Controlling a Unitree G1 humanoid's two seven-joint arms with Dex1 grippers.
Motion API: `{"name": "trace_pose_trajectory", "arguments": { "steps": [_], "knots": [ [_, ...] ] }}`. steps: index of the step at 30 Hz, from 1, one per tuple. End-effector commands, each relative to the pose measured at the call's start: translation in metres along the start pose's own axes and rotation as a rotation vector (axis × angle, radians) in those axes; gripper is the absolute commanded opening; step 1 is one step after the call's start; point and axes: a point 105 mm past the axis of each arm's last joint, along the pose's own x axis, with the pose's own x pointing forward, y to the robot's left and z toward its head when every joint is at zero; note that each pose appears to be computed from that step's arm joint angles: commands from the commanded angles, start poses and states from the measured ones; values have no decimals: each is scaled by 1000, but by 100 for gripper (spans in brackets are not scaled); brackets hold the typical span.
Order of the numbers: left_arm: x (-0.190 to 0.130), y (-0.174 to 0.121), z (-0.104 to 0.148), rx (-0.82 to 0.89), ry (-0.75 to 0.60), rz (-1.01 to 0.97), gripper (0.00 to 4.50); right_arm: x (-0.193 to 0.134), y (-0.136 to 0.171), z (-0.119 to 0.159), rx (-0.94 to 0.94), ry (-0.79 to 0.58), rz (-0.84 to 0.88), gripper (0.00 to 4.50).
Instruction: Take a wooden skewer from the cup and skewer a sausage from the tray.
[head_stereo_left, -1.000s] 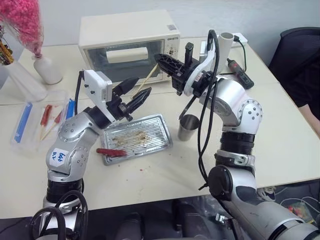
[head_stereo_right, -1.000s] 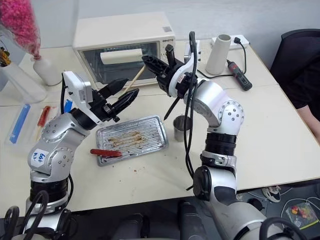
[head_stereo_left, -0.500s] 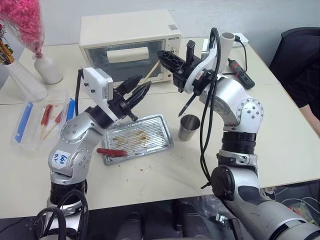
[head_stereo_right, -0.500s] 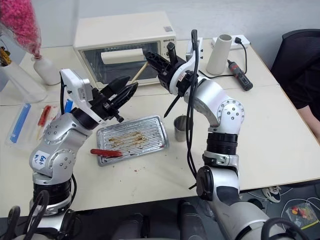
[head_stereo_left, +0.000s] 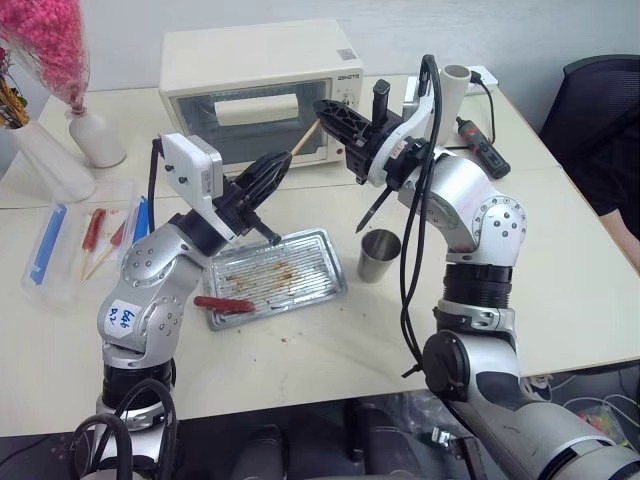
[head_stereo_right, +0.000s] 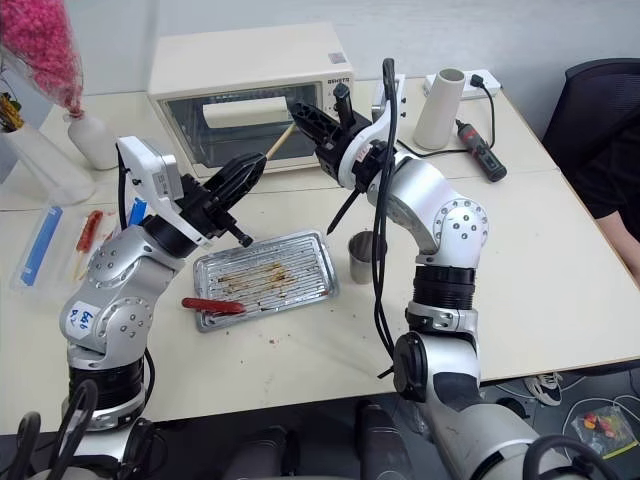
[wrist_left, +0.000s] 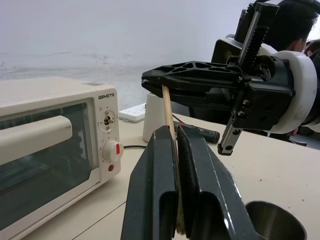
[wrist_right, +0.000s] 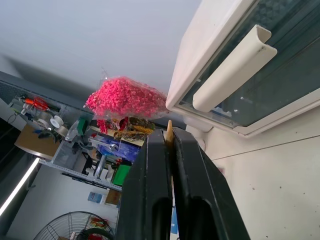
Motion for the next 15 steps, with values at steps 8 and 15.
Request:
{"name": "trace_pose_trajectory", "arguments": {
  "steps": [8,15],
  "knots": [
    [-38,22,13,132,85,8,0,-15,20,13,-523,77,17,277],
    [-111,42,29,171,292,44,0,-31,4,-15,-1264,443,87,277]
  ]
}}
